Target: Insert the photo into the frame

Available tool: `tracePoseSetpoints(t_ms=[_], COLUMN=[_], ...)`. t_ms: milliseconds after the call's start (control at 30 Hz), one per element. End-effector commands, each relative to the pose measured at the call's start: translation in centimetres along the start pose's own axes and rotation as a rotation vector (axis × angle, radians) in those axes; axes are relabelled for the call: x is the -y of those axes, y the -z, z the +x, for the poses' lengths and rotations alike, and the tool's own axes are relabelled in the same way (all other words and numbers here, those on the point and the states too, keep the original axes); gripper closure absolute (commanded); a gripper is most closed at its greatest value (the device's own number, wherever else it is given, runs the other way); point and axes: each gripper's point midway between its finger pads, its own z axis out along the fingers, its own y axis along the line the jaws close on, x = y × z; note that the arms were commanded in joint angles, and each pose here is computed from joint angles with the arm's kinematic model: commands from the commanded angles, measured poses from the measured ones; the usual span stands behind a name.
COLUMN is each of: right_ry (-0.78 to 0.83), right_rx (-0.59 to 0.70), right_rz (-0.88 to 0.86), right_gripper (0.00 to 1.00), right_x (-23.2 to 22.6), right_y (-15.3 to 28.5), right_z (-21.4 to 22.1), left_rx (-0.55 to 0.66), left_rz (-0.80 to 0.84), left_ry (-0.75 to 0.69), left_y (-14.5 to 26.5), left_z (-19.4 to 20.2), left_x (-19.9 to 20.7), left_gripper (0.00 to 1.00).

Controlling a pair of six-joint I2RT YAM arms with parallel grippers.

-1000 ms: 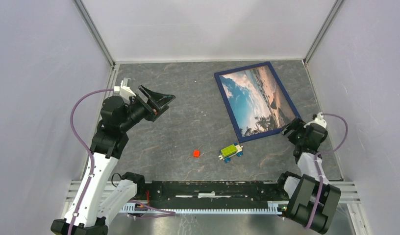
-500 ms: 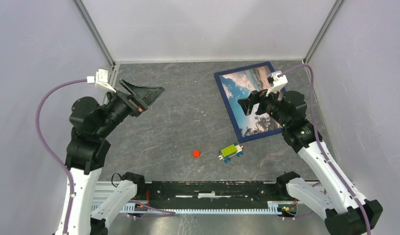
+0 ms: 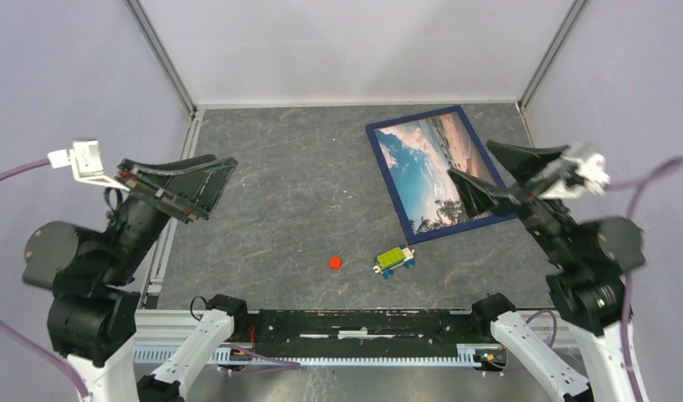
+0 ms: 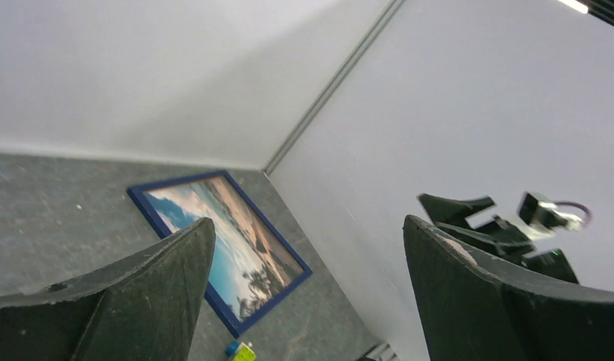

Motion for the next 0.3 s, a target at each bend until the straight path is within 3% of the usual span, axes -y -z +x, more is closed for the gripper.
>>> tracePoseSetpoints(t_ms=[0, 267], right_ry=[0.085, 0.102], right_rx=[0.169, 0.184], right_rz=[0.078, 0.119], right_gripper=[0.02, 0.02], right_x=[0.2, 1.2], right_y=[3.2, 3.7], right_z=[-5.2, -3.9], left_rx=[0.109, 0.154], left_rz=[-0.017, -0.037], left_ry=[-0.130, -0.139], left_y=[2.3, 3.3], left_z=[-2.4, -3.2], left_x=[0.8, 0.7], left_gripper=[0.00, 0.00])
